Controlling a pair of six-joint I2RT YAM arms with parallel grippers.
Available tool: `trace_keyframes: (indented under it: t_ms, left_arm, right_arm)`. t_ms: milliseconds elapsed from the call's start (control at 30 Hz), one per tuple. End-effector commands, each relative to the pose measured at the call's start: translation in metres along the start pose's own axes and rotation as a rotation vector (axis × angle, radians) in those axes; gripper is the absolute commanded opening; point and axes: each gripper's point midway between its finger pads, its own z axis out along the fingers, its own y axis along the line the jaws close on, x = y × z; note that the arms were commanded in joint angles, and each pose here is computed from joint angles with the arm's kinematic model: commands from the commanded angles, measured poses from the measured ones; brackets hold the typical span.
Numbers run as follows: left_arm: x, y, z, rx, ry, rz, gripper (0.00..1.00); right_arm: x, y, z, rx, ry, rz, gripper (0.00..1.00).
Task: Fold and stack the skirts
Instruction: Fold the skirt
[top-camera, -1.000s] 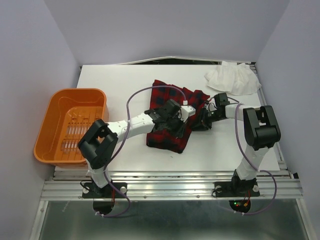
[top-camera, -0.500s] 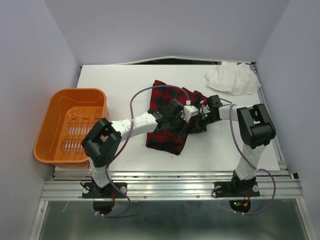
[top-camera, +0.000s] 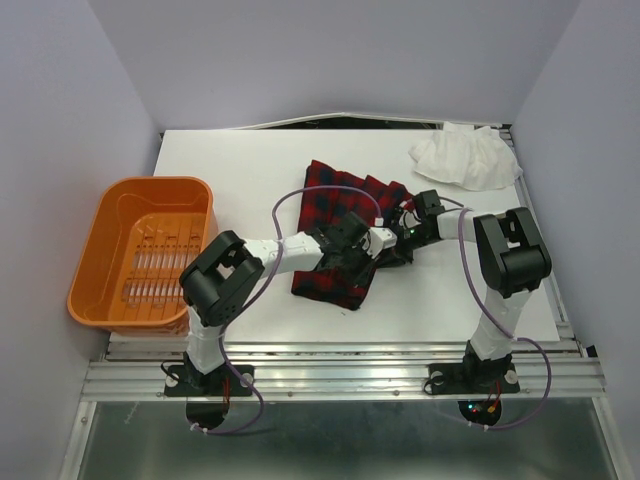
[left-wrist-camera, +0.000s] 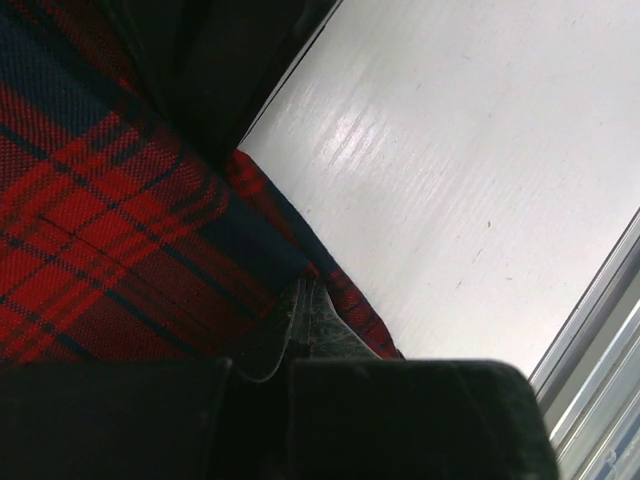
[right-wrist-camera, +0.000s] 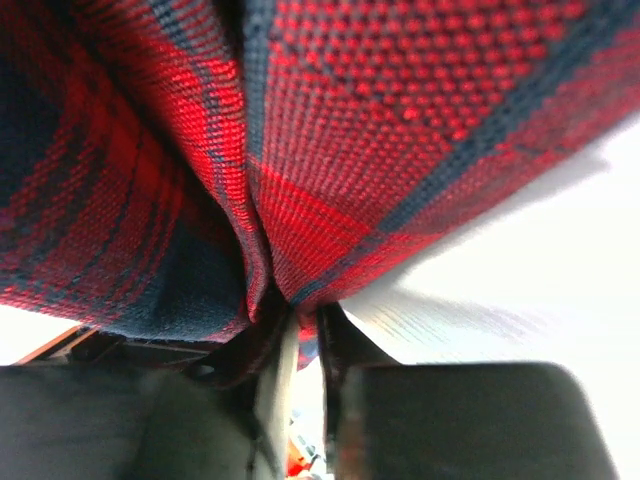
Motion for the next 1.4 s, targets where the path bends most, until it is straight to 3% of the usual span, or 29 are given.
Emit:
trace_keyframes:
  t_ms: [0, 133, 267, 400, 500, 567, 733, 933, 1367]
  left_arm:
    - [0.025, -0.002, 0.01, 0.028, 0.065, 0.025, 0.0]
    - [0.043, 0.003, 0.014, 0.018, 0.099, 0.033, 0.0]
    - [0.05, 0.006, 0.017, 0.016, 0.109, 0.033, 0.0]
    - [0.051, 0.006, 0.019, 0.017, 0.115, 0.031, 0.0]
    - [0.052, 0.007, 0.019, 0.013, 0.119, 0.03, 0.0]
    - [0.051, 0.007, 0.019, 0.009, 0.115, 0.031, 0.0]
    - [0.051, 0.008, 0.019, 0.008, 0.114, 0.029, 0.0]
    - [0.052, 0.008, 0.02, 0.008, 0.117, 0.025, 0.0]
    - [0.053, 0.008, 0.022, 0.012, 0.122, 0.021, 0.0]
  right_arm:
    - [-0.01, 0.006, -0.001, 0.025, -0.023, -0.07, 0.25]
    - [-0.023, -0.017, -0.03, 0.134, -0.018, -0.186, 0.3]
    - [-0.056, -0.04, -0.081, 0.188, -0.105, -0.165, 0.3]
    - [-0.084, -0.018, -0.105, 0.181, -0.173, -0.233, 0.32]
    - [-0.103, 0.01, -0.116, 0.121, -0.231, -0.258, 0.64]
    - [-0.119, 0.026, -0.119, 0.081, -0.272, -0.244, 0.75]
    - [-0.15, 0.043, -0.117, 0.01, -0.325, -0.173, 0.79]
    - [-0.186, 0.03, -0.106, 0.046, -0.366, -0.124, 0.79]
    - [-0.196, 0.025, -0.087, -0.026, -0.361, -0.023, 0.76]
